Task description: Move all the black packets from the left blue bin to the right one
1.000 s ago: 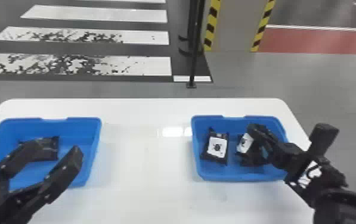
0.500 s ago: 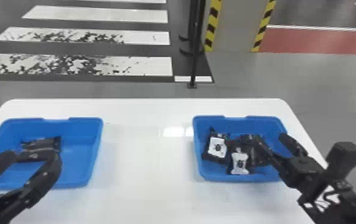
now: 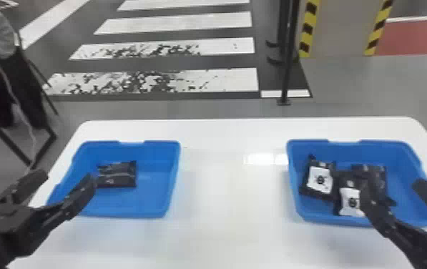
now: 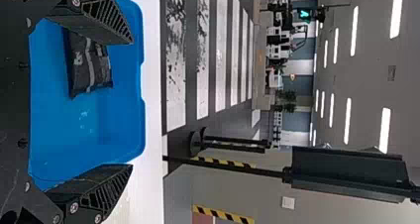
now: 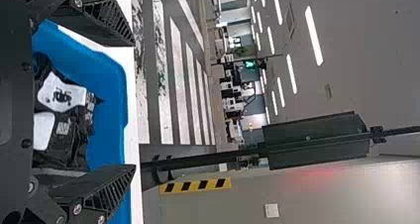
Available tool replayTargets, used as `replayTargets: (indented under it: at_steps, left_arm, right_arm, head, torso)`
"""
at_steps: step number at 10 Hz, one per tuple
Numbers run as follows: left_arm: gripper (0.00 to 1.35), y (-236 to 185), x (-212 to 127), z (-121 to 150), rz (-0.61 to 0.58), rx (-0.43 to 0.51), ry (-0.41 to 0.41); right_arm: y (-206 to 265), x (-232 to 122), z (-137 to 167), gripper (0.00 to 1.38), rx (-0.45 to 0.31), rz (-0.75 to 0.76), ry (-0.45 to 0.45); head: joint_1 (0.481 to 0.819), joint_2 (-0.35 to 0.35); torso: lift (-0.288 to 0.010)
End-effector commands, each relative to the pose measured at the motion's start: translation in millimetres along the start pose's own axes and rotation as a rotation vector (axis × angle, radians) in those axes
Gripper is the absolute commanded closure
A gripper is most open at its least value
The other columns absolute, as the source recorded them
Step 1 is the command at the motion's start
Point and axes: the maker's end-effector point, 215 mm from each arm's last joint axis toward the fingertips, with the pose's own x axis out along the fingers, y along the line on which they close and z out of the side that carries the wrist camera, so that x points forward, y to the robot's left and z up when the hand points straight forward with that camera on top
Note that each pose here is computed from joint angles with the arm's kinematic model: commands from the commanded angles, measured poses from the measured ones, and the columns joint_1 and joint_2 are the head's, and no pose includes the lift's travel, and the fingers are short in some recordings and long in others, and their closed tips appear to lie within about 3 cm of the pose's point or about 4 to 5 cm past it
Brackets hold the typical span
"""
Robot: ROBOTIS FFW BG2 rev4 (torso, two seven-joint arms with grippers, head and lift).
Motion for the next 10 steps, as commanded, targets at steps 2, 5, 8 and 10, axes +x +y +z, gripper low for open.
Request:
replayTargets:
  at_steps: [2, 5, 8, 10]
  left_arm:
    - [0.17, 44.1, 42.4, -18.3, 0.048, -0.017, 0.044]
    - [0.17, 95.4, 90.5, -47.4, 0.12, -0.09, 0.135]
    - [0.17, 114.6, 148.0, -73.2, 0.131, -0.175, 0.273]
    - [0.17, 99.3, 176.6, -96.7, 0.086, -0.216, 0.396]
  right_arm:
    - [30.8, -29.6, 5.5, 0.16, 0.047, 0.028, 0.006]
    - [44.0, -44.6, 3.6, 0.17, 0.096, 0.038, 0.02]
    - [45.1, -44.9, 0.2, 0.18, 0.11, 0.039, 0.024]
    - [48.9, -44.0, -4.3, 0.18, 0.127, 0.046, 0.033]
  head:
    - [0.695, 0.244]
    - [0.695, 0.326]
    - [0.695, 0.35]
    - [0.695, 0.35]
  torso:
    - [-0.138]
    - [-0.138]
    - [-0.138]
    - [-0.138]
